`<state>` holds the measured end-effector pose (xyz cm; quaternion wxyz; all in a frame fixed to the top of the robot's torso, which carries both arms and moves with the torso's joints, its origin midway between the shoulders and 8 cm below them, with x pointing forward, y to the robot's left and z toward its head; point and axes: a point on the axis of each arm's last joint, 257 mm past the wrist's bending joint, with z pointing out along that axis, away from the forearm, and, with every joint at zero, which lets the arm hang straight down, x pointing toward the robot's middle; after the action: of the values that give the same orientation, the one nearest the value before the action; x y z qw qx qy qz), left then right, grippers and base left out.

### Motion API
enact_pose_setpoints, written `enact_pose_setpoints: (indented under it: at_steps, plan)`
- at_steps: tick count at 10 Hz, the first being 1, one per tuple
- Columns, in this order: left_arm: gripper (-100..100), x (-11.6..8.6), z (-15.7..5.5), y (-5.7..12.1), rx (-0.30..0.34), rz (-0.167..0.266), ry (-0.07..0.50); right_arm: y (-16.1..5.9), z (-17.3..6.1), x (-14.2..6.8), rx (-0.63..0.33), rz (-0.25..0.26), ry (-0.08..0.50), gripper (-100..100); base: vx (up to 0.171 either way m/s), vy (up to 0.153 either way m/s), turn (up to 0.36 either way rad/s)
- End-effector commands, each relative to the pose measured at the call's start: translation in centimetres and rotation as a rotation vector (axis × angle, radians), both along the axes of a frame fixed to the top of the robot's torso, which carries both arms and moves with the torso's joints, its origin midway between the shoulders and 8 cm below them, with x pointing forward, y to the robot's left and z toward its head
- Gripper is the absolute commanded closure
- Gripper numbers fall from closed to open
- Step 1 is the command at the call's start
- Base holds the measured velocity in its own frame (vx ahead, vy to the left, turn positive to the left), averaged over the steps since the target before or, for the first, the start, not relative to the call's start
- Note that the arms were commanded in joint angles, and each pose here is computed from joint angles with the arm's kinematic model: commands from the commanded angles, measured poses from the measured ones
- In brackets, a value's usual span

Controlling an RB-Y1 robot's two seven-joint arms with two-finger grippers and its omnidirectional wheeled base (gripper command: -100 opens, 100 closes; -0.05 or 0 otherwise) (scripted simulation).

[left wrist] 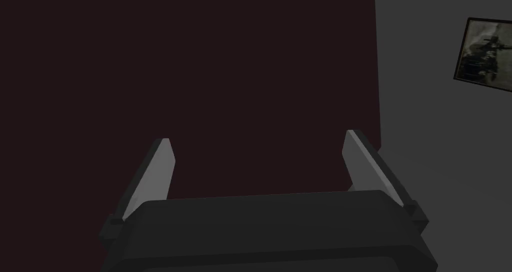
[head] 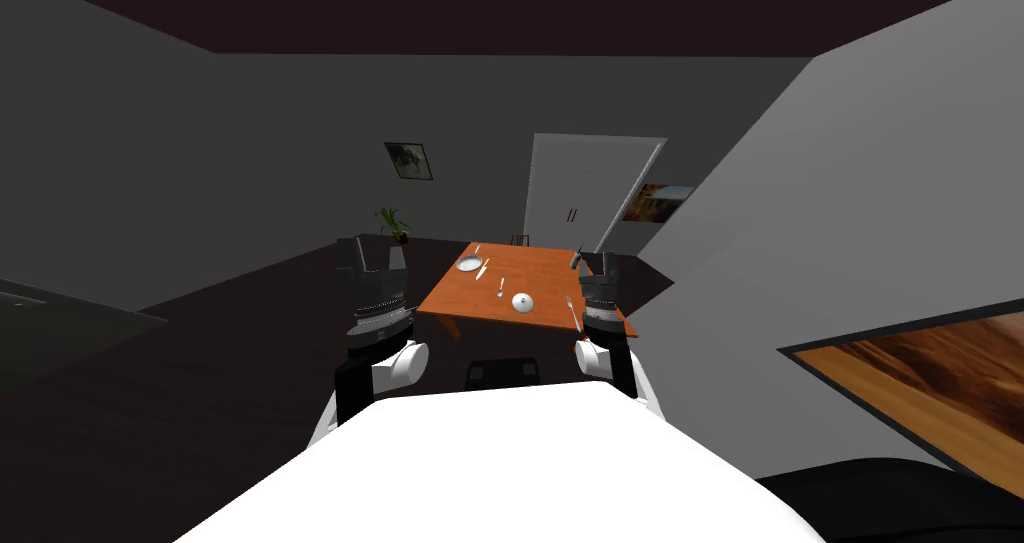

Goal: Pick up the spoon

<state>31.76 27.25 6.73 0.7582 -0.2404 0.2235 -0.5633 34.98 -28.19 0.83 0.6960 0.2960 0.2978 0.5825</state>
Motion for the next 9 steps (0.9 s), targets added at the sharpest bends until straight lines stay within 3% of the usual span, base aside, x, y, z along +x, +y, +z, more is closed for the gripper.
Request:
enact_pose_setpoints:
  at_steps: [1, 5, 9]
  plan:
    - [0, 0.0, 0.0, 0.0, 0.000, 0.000, 0.000, 0.3, -0.5, 0.5, -0.035, 0.009, 0.017, -100, 0.000, 0.015, 0.026]
    - [0, 0.0, 0.0, 0.0, 0.000, 0.000, 0.000, 1.2, -3.0, 2.9, -0.159, 0.016, 0.095, -100, -0.012, 0.057, 0.065]
    - [0, 0.0, 0.0, 0.0, 0.000, 0.000, 0.000, 1.5, -6.9, 6.4, -0.307, -0.013, 0.199, -100, -0.014, 0.101, 0.111]
